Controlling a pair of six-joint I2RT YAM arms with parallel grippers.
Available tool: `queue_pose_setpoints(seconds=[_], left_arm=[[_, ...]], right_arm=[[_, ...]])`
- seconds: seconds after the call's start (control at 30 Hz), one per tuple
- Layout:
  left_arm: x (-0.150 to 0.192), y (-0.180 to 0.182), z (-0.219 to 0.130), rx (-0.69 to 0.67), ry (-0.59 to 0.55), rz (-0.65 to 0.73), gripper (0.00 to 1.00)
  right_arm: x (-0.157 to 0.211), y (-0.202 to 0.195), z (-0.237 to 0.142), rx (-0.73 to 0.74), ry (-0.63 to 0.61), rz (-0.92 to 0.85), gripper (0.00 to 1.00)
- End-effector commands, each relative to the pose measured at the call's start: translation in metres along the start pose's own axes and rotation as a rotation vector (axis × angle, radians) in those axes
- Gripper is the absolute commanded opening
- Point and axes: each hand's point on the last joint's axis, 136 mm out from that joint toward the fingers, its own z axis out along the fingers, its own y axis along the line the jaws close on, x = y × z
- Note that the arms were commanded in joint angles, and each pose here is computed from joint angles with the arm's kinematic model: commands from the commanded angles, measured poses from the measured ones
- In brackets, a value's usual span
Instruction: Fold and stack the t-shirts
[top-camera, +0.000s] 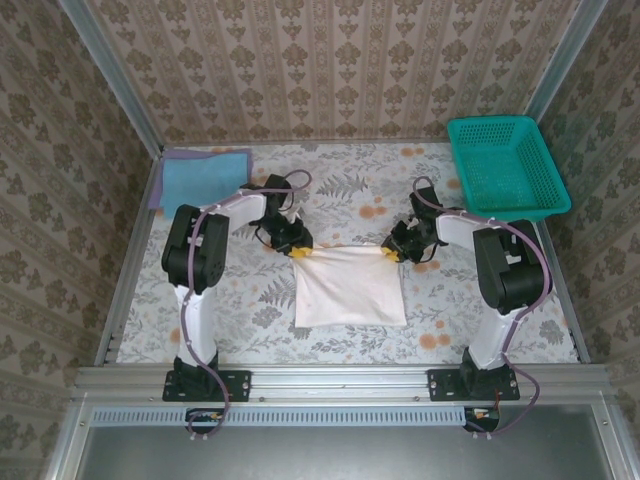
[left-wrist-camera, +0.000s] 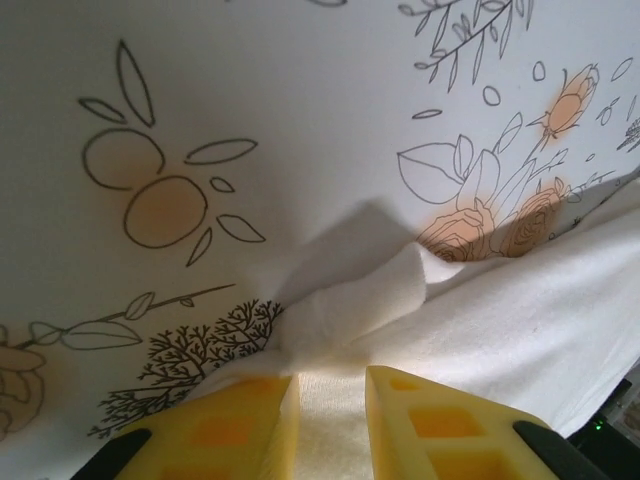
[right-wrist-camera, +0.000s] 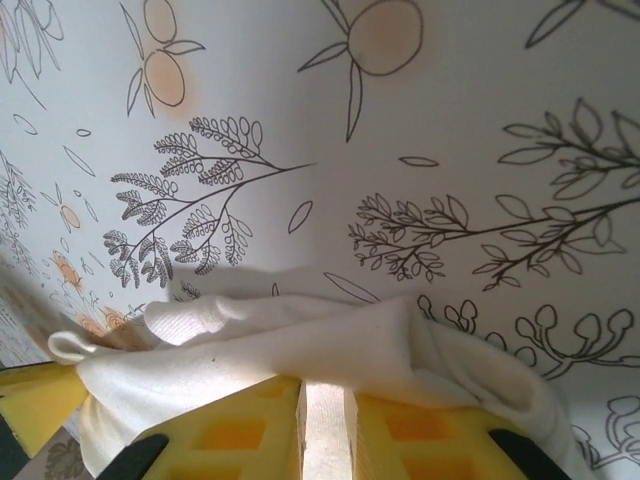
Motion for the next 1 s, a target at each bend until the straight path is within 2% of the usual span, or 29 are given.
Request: queue_pose_setpoints(seconds=[0.0,0.13,0.2,0.37,0.47,0.6,0.83,0.97], left_arm=[[-0.009,0.034,0.004,-0.086,-0.031,-0.009,0.25],[-0.022,0.032,-0.017,-0.075,-0.077,-0.011,0.27],[-0.028,0.024,-0.034,-0.068,-0.104,0.001,0.31],[-0.033,0.000,-0.081,-0.025,-0.215,0.016,0.63],[-0.020,-0.004,-0.092,0.009,-0.223,0.011,0.72],[0.015,-0.007,-0.081,0.073,-0.139,0.012,0.74],[0.084,0.013,-0.046,0.052,0.009,0.049,0.73],[0.100,0.023,-0.020,0.032,0.063,0.053,0.72]], right_arm=[[-0.006,-0.026,0.003,0.078,0.001,0.041,0.22],[-0.010,-0.019,-0.010,0.055,-0.028,0.027,0.29],[-0.012,-0.010,-0.022,0.031,-0.057,0.002,0.34],[-0.005,0.012,-0.059,-0.048,-0.128,-0.046,0.51],[0.006,0.012,-0.080,-0.083,-0.179,-0.075,0.62],[0.027,0.002,-0.093,-0.116,-0.190,-0.105,0.70],[0.067,-0.030,-0.084,-0.095,-0.103,-0.126,0.73],[0.081,-0.044,-0.078,-0.089,-0.082,-0.120,0.73]])
